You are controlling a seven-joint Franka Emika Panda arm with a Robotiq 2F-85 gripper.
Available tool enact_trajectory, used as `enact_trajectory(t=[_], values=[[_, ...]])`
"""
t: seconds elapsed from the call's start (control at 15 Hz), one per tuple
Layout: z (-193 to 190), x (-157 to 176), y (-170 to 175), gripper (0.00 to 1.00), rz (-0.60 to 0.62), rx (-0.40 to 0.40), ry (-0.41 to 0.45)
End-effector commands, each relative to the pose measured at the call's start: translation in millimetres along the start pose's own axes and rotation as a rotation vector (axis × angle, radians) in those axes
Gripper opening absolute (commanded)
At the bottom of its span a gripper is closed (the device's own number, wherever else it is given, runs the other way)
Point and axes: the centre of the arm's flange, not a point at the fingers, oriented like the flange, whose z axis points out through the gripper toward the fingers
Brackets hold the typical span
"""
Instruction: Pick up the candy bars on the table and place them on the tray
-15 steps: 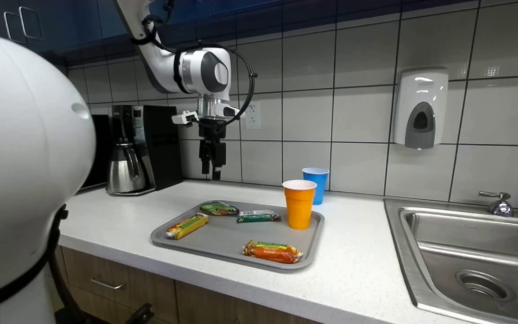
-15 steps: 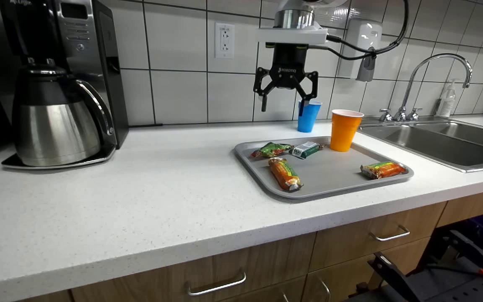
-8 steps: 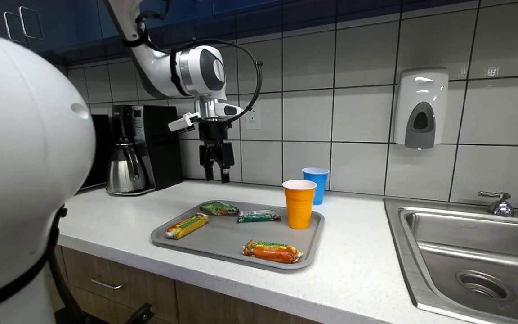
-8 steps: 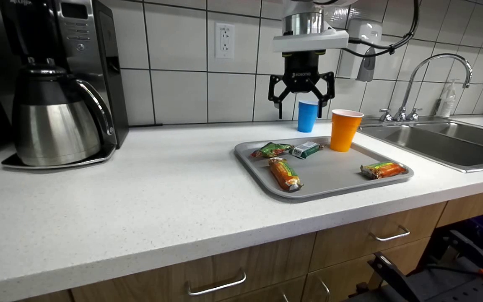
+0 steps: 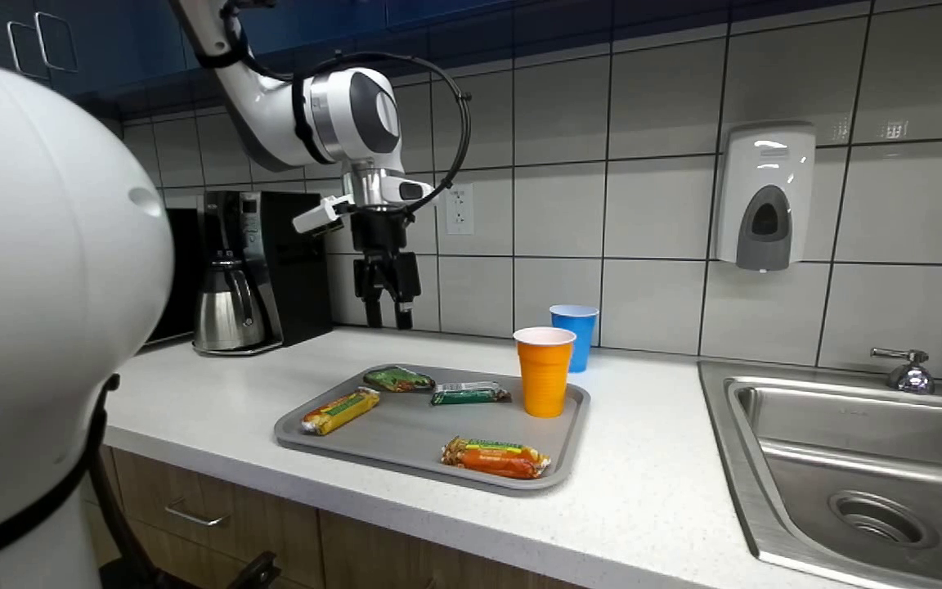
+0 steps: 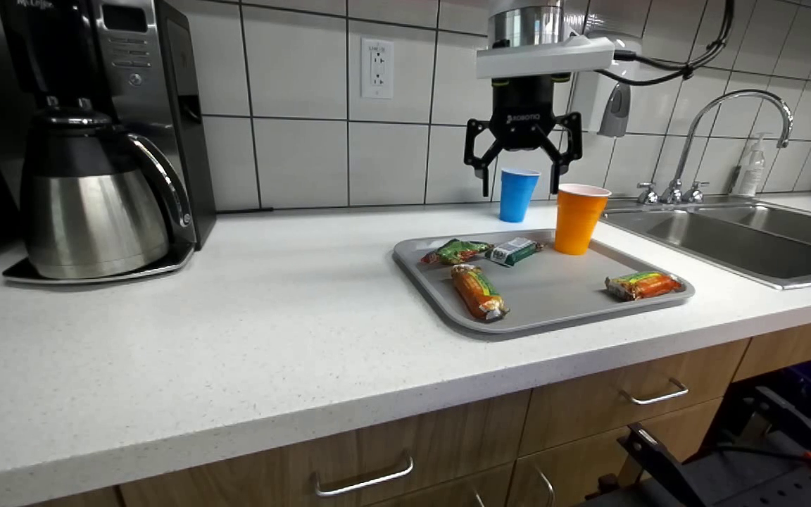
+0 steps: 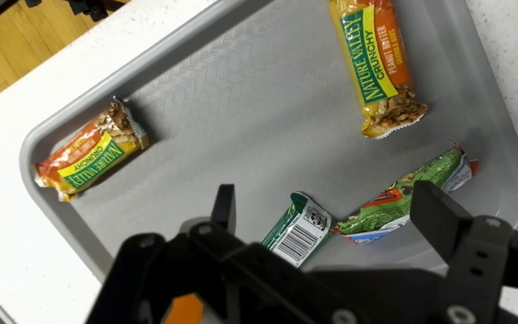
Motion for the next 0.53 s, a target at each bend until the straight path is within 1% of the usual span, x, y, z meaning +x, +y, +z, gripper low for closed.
enact_trajectory(t=[0.0, 0.07, 0.13, 0.47], values=[[-8.8, -15.1, 11.2, 1.00, -0.014, 0.005, 0.001], [-9.2, -15.8, 10.6, 1.00, -0.017, 0.005, -0.004], [-1.9, -5.9, 2.1, 1.00, -0.003, 0.001, 0.002], [-1.3, -8.7, 1.5, 1.00, -0.007, -0.001, 0.001]])
